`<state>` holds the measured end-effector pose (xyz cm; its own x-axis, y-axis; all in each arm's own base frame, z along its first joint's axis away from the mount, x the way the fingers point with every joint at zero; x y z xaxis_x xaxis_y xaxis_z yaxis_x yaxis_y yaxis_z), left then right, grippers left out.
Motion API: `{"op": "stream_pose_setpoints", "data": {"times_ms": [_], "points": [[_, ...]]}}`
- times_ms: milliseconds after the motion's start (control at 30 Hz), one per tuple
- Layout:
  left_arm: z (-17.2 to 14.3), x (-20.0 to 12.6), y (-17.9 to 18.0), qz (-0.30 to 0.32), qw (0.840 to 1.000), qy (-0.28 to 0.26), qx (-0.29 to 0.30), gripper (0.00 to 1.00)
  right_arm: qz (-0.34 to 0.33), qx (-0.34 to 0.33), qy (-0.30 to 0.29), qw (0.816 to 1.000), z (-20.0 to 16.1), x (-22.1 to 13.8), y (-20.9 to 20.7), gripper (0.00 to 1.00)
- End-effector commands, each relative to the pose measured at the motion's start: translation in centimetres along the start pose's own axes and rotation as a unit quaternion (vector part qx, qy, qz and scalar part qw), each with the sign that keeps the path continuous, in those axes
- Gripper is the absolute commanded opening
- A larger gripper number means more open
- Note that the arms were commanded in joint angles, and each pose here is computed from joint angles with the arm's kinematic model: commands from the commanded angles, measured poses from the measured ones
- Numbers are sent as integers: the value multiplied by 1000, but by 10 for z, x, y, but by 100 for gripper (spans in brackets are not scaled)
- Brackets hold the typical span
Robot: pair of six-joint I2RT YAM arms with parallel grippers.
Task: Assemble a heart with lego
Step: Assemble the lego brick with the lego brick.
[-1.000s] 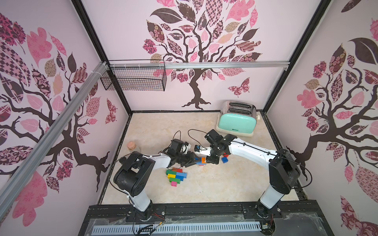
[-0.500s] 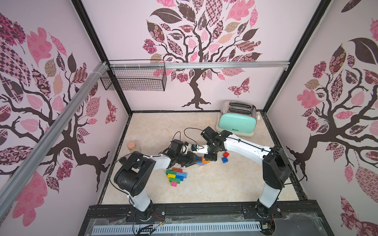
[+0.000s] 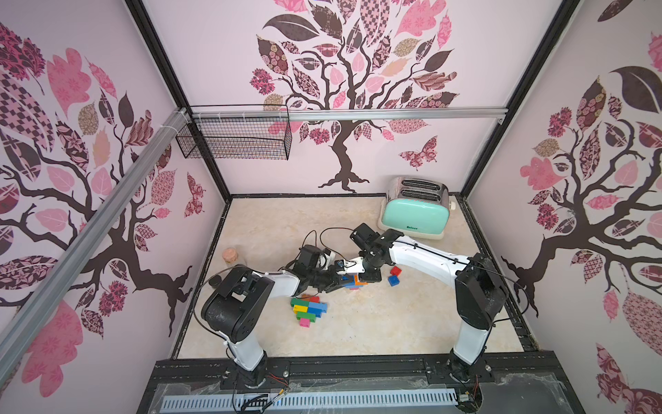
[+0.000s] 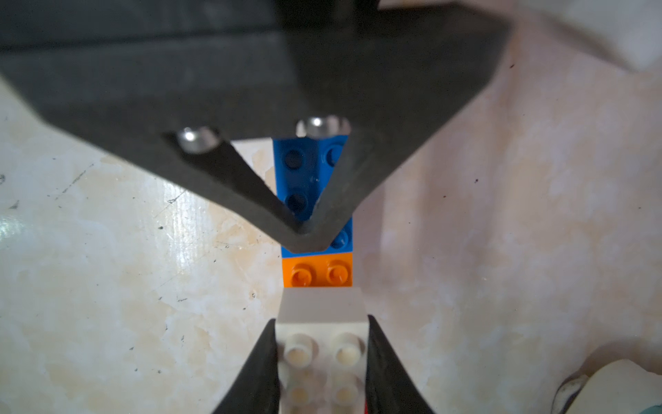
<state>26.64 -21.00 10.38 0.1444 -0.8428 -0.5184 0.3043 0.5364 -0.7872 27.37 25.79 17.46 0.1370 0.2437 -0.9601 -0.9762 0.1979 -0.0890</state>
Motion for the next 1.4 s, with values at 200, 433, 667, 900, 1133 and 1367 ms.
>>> {"op": "stream_pose_setpoints", "data": {"times_ms": [200, 433, 667, 900, 1133, 1367], "points": [[-14, 6, 19, 37, 999, 13, -22, 48, 10, -46, -6, 999, 5, 4, -1, 30], [-16, 6, 22, 35, 999, 9, -30, 48, 28, -29, 6, 999, 3, 22, 0, 31], [-20, 3, 26, 37, 999, 6, -36, 47, 57, -7, 16, 998, 1, 30, 3, 31], [-18, 0, 27, 37, 999, 6, -36, 47, 91, 11, 53, 994, -11, 53, 4, 31], [-18, -3, 26, 32, 999, 2, -35, 47, 101, 33, 90, 990, -22, 83, 6, 34], [-20, -7, 30, 34, 999, -1, -40, 47, 101, 47, 98, 989, -21, 91, 4, 34]]}}
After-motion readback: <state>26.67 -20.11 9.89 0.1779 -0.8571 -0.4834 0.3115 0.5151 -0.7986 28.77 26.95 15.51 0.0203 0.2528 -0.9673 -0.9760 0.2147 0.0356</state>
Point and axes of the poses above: each gripper's point midway between its finger pads, its own x axis out along the fingers, its own y axis along the line the jaws close on, z = x × y, the point moved 9 cm from there along -x, back along the fingers, and after that the axes turned 15 degrees about x, right-handed, at the moved point
